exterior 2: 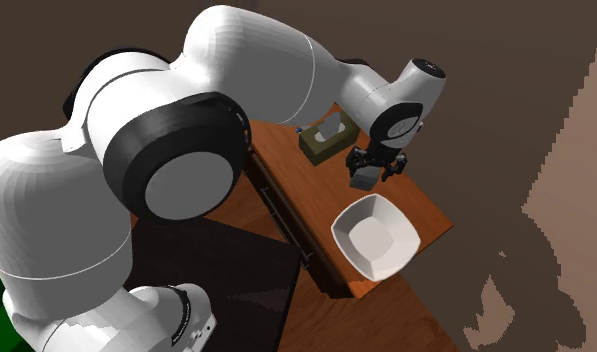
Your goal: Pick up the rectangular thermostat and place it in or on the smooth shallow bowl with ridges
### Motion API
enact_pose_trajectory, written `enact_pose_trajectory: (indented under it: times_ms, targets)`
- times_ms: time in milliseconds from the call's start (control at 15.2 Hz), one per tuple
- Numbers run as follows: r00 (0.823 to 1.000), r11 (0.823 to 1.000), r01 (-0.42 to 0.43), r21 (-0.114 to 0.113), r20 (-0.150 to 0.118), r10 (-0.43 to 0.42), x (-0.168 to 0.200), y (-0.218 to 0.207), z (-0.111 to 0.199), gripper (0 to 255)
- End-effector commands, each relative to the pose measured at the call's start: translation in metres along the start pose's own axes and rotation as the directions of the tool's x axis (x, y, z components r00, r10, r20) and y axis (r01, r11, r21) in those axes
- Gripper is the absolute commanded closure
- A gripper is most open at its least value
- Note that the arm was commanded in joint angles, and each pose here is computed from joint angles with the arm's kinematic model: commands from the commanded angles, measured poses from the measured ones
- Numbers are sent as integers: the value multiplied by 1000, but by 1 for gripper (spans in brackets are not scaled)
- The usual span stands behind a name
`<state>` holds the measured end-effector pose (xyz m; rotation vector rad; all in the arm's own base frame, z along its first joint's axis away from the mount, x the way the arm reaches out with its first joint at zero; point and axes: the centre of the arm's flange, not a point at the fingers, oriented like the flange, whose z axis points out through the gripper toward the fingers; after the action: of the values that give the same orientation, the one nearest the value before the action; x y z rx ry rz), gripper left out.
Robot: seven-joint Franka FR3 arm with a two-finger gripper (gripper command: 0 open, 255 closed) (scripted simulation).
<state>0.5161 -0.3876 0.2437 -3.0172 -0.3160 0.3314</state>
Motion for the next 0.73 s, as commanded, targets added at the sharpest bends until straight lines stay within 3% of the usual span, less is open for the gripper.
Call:
enact_pose_trajectory:
  times_ms: [0,66,132,660]
  targets:
    - [1000,1000,0,0,0,0,0,0,0,0]
    - [1000,1000,0,0,0,0,0,0,0,0]
    - [1000,1000,0,0,0,0,0,0,0,255]
    - [1000,1000,0,0,0,0,0,1,0,255]
